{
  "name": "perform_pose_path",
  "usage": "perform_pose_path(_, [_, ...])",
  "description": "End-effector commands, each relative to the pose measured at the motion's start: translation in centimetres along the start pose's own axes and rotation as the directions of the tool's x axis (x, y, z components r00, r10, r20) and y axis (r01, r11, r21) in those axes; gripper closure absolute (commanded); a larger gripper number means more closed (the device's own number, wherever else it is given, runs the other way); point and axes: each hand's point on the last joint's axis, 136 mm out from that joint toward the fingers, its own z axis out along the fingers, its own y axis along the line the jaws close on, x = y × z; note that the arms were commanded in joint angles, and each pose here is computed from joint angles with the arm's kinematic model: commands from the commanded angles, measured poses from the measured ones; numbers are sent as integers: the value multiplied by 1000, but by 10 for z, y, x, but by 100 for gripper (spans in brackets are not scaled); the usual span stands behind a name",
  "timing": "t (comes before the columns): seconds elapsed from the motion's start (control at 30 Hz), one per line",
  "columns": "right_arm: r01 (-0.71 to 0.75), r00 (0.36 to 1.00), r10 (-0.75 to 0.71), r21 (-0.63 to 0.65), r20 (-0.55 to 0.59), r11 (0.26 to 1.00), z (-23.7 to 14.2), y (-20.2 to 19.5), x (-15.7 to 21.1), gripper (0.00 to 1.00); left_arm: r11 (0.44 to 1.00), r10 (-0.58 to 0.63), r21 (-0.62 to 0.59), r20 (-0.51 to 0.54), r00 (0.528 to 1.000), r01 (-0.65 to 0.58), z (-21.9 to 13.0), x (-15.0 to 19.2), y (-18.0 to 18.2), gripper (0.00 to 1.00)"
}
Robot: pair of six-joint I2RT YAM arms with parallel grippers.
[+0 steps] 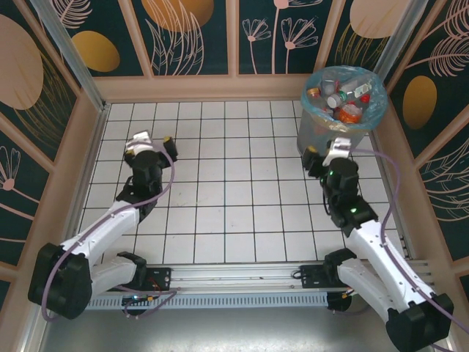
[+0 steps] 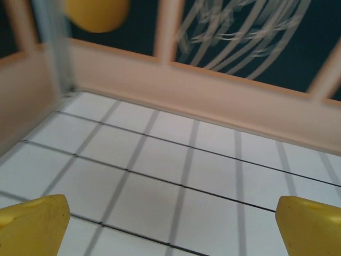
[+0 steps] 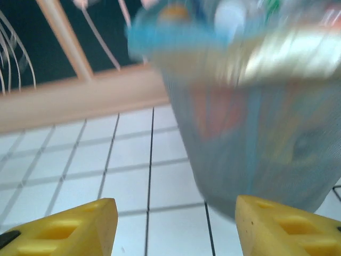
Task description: Put the plastic bottles in the bin
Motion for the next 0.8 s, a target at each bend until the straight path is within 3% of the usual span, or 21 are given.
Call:
perform_pose_path(0.0, [58,988,-48,-70,147,996,-5,10,-8,39,990,-6,-137,149,989,26,-8,-19,42,1])
perform_pose_path(0.1, [122,976,-120,1,182,993,1,-6,16,37,977,34,-211,138,990,-4,-6,-3,75,1])
perform_pose_path(0.23, [173,951,-187,75,248,982,7,-25,43,36,970,62,-236,43,997,-50,14,29,102,1])
perform_pose_path(0.47, [165,949,-163,14,270,986,21,-38,71,35,994,88,-71,11,996,-87,37,58,88,1])
perform_pose_path(0.63, [167,927,-161,12,339,986,23,-53,61,35,988,95,114,106,990,-107,36,51,67,1])
perform_pose_path(0.77, [135,935,-119,-25,334,991,33,-67,69,33,985,81,144,118,990,-97,38,63,69,1])
